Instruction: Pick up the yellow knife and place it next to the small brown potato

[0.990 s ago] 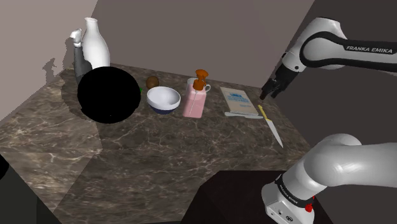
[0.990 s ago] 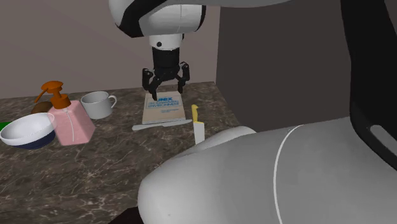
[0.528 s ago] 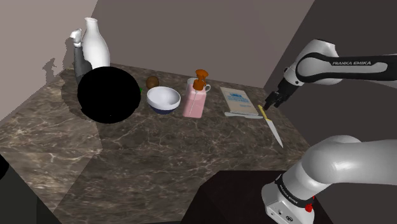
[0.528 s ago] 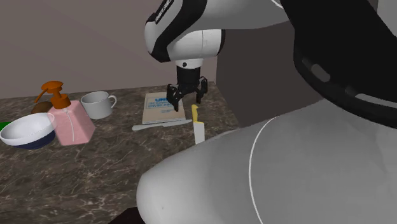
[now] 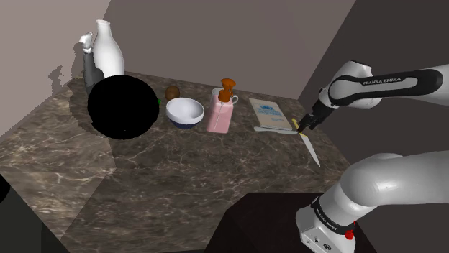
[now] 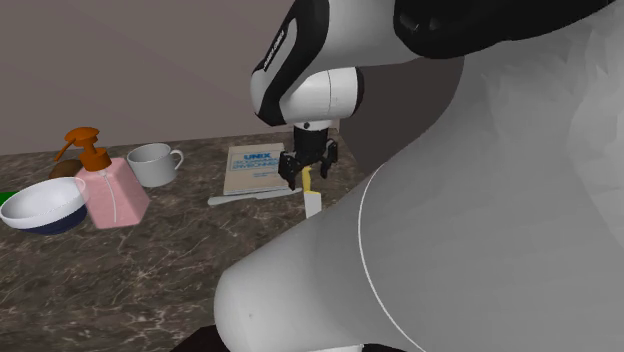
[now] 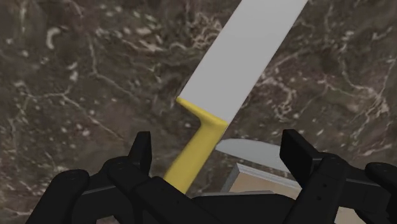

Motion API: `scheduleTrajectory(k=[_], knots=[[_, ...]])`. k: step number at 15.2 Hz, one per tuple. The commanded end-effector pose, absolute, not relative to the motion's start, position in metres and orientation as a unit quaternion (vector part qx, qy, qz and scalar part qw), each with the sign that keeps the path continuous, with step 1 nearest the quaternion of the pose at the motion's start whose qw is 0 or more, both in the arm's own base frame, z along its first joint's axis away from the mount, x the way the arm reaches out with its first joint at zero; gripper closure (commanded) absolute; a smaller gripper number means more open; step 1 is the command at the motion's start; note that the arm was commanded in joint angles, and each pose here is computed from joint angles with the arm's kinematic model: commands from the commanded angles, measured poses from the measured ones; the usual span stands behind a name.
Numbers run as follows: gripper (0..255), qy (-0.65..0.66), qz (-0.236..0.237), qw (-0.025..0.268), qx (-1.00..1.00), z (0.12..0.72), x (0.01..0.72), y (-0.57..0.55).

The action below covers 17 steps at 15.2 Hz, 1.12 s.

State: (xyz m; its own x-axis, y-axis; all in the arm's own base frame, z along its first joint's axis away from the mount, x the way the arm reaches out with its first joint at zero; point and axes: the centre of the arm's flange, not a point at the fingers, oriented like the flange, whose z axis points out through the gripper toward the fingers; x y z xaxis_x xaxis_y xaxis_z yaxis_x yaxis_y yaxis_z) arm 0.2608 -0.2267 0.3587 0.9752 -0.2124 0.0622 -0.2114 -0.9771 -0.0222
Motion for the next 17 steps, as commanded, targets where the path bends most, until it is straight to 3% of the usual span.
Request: scheduleTrajectory(k=[1, 10, 11, 17], knots=[[0, 0.107, -0.033, 0.008, -0.994, 0.3485, 0.2617, -0.2258], [0, 0.107, -0.033, 0.008, -0.994, 0.3402, 0.2622, -0.2257], [255, 0.107, -0.033, 0.008, -0.994, 0.3402, 0.2622, -0.2257], [255, 0.107, -0.033, 0.008, -0.994, 0.3402, 0.2622, -0.2258]])
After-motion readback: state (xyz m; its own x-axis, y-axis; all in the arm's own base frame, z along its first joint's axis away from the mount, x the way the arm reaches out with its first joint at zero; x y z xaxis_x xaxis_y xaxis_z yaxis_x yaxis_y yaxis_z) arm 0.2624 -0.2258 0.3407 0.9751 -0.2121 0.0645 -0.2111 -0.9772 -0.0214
